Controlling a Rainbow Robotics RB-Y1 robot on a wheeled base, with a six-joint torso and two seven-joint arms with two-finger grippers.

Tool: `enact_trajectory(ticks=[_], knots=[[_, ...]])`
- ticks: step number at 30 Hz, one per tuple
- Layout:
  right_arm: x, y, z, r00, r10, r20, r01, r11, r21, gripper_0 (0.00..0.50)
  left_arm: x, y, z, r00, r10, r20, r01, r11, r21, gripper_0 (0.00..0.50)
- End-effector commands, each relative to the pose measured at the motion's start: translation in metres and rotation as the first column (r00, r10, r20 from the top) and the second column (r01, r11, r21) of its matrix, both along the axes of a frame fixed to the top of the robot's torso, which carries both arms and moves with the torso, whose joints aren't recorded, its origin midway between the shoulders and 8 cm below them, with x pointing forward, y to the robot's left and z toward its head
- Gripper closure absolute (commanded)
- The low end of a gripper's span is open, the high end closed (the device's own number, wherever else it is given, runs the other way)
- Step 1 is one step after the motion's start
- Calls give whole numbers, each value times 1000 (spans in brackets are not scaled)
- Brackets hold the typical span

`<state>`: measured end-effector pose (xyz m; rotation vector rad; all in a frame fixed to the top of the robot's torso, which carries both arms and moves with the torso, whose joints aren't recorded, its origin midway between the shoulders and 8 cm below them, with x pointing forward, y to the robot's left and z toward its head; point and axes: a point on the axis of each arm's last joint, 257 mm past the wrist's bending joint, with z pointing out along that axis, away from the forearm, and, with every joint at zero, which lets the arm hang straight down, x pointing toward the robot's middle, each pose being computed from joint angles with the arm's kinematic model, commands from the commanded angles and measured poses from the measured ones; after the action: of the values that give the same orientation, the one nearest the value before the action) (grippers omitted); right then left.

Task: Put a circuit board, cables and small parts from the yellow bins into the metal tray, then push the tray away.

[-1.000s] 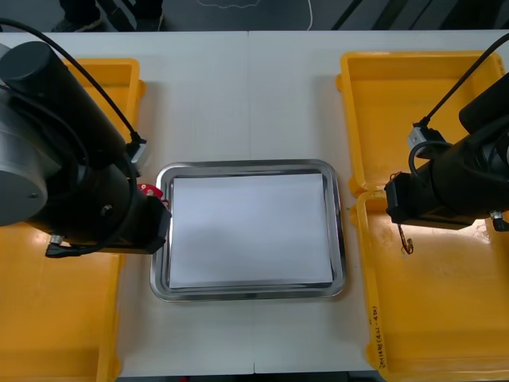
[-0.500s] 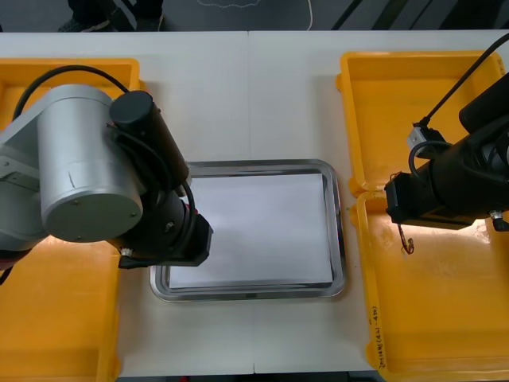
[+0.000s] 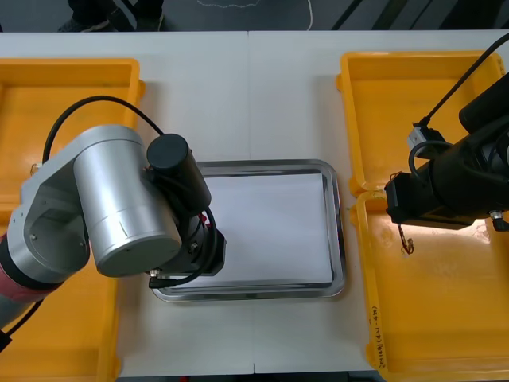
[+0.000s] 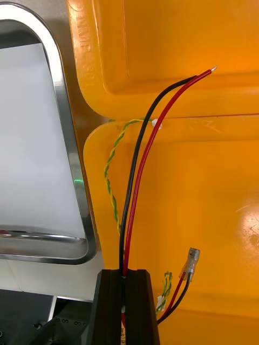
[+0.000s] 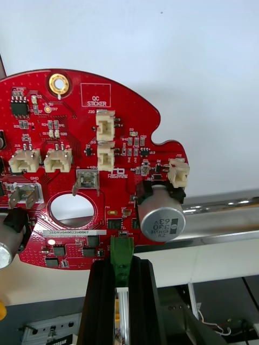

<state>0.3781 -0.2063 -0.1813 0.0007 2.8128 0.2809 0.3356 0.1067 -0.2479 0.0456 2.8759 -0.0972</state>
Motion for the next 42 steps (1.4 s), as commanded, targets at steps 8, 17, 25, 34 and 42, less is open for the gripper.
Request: enact_trajectory(ticks=[8, 17, 25, 34, 42], knots=[[1, 6, 8, 999, 25, 31, -25, 1000, -11, 500, -12, -9, -23, 994, -113, 9, 113, 993, 24, 500], [1, 6, 8, 999, 25, 31, -25, 1000, -11, 500, -16, -8, -32, 994, -108, 8, 107, 994, 28, 500], [1, 6, 8, 999, 27, 32, -27, 1000, -13, 500, -14, -14, -39, 995, -100, 6, 100, 995, 32, 500], [1, 5, 7, 999, 27, 30, -26, 1000, -13, 500, -16, -16, -44, 994, -110, -5, 110, 993, 34, 500], [2, 5, 7, 999, 28, 32, -27, 1000, -16, 500, -16, -16, -49, 994, -110, -20, 111, 993, 41, 500]])
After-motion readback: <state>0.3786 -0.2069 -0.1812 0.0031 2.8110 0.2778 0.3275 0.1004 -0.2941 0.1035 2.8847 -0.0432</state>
